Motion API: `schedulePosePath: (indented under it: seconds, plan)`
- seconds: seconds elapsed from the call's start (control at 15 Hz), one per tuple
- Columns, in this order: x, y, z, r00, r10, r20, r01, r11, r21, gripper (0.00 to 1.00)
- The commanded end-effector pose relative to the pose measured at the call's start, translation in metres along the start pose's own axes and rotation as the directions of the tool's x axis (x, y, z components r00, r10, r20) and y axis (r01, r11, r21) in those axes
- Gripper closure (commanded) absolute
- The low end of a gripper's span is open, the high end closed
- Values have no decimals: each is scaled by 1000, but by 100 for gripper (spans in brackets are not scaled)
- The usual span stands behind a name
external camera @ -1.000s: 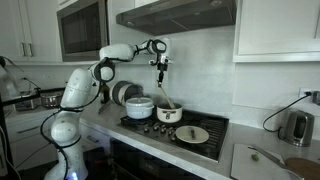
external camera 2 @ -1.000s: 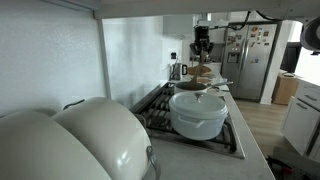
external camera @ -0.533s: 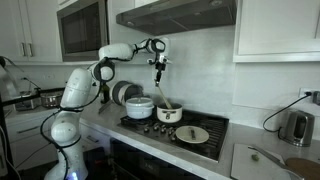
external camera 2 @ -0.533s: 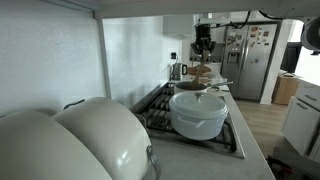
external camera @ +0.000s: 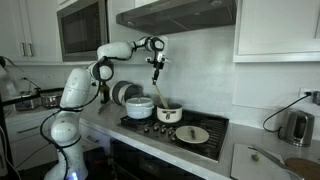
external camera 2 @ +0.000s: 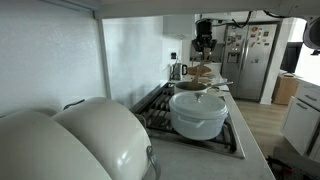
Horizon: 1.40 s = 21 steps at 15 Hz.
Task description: Use the wooden spatula to stir the contents of the pot
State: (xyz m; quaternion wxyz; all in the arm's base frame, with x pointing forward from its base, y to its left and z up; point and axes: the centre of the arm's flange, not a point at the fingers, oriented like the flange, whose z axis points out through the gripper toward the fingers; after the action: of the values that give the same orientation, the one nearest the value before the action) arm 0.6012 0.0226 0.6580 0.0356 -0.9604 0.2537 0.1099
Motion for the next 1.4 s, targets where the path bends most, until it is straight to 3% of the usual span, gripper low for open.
schedulePosePath:
  seconds: [0.0,1.33]
  plan:
    - [-1,7,6,1000,-10,21,10,1000,5,93]
    - [8,-40,53,988,-92,-123,69,982,-177,93]
